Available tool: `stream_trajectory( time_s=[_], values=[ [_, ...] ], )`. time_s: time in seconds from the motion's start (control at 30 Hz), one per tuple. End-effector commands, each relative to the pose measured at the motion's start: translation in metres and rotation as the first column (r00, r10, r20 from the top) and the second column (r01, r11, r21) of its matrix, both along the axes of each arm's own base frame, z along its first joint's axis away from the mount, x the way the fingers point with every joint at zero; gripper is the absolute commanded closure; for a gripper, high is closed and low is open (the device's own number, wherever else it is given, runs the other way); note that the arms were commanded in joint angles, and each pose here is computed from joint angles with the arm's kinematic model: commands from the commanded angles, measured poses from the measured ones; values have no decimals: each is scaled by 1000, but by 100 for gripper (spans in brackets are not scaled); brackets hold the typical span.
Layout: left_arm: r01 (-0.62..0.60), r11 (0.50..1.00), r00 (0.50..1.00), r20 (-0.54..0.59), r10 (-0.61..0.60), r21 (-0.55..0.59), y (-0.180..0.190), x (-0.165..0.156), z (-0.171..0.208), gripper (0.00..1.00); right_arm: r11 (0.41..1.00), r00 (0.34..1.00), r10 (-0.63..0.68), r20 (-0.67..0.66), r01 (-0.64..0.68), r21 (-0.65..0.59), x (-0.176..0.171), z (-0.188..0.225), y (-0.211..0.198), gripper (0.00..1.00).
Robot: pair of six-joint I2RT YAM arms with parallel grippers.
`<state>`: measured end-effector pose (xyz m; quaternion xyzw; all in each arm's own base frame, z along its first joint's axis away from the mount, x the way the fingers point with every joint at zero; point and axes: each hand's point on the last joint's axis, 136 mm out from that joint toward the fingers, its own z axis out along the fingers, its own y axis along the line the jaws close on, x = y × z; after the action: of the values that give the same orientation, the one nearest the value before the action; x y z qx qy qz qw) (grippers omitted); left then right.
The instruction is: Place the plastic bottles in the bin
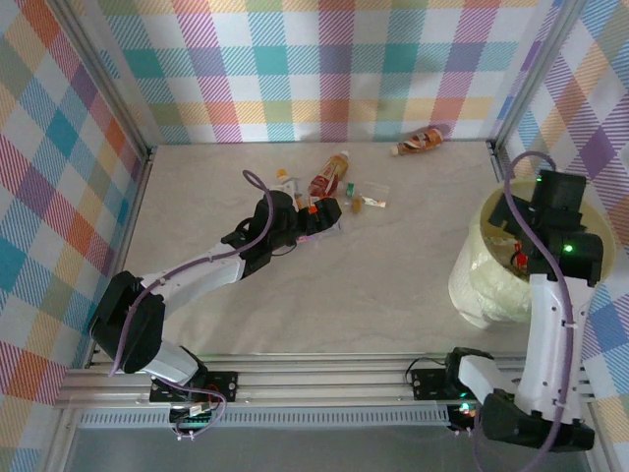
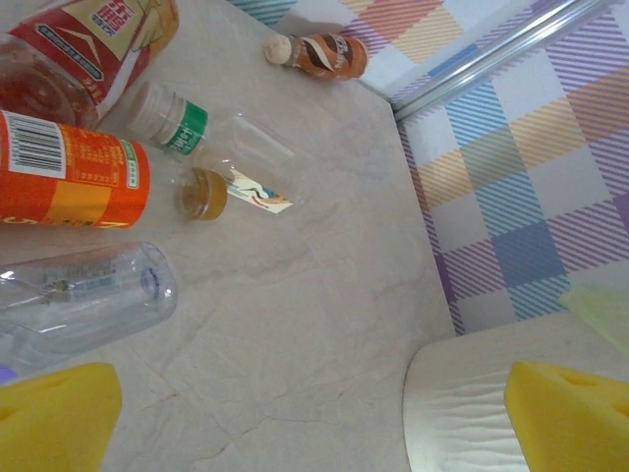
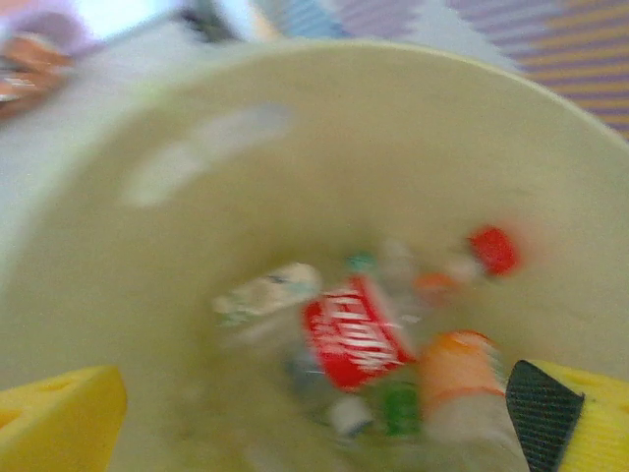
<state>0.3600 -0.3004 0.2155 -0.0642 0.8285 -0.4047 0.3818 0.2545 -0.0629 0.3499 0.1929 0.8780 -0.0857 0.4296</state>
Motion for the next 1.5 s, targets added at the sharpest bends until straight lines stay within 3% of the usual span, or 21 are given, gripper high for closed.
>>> stream_trajectory(
  time_s=[0.0, 0.2, 0.5, 0.67, 0.8, 0.93, 1.03, 1.23, 1.47],
  values=[
    [-33, 999, 999, 5, 33, 6, 10, -9, 4, 0, 987, 983, 129, 133, -141, 79, 30, 25, 45, 0],
    [-126, 990, 992, 6, 126, 61, 40, -17, 1, 0, 889, 886, 418, 199, -444, 109, 83, 32, 139, 0],
    [-212, 971, 977, -2, 214, 112, 69, -28, -7, 0, 741, 776, 572, 266, -628, 237, 156, -1, 248, 0],
    [-250, 959, 967, -10, 254, 135, 81, -30, -14, 0, 775, 848, 453, 276, -527, 349, 209, -52, 267, 0],
    [-257, 949, 959, -73, 274, 184, 84, -29, -24, 0, 824, 876, 456, 158, -482, 297, 239, -111, 269, 0],
    [-275, 940, 948, -105, 300, 203, 89, -30, -33, 0, 742, 751, 660, -10, -651, 160, 248, -161, 283, 0],
    [-292, 931, 939, -117, 322, 220, 95, -32, -37, 0, 648, 639, 760, -117, -759, 65, 252, -187, 278, 0],
    [-305, 922, 930, -136, 343, 236, 103, -37, -45, 0, 487, 468, 838, -282, -873, -1, 260, -221, 246, 0],
    [-311, 924, 928, -141, 346, 222, 104, -39, -44, 0, 354, 310, 860, -406, -935, 34, 262, -255, 226, 1]
  ],
)
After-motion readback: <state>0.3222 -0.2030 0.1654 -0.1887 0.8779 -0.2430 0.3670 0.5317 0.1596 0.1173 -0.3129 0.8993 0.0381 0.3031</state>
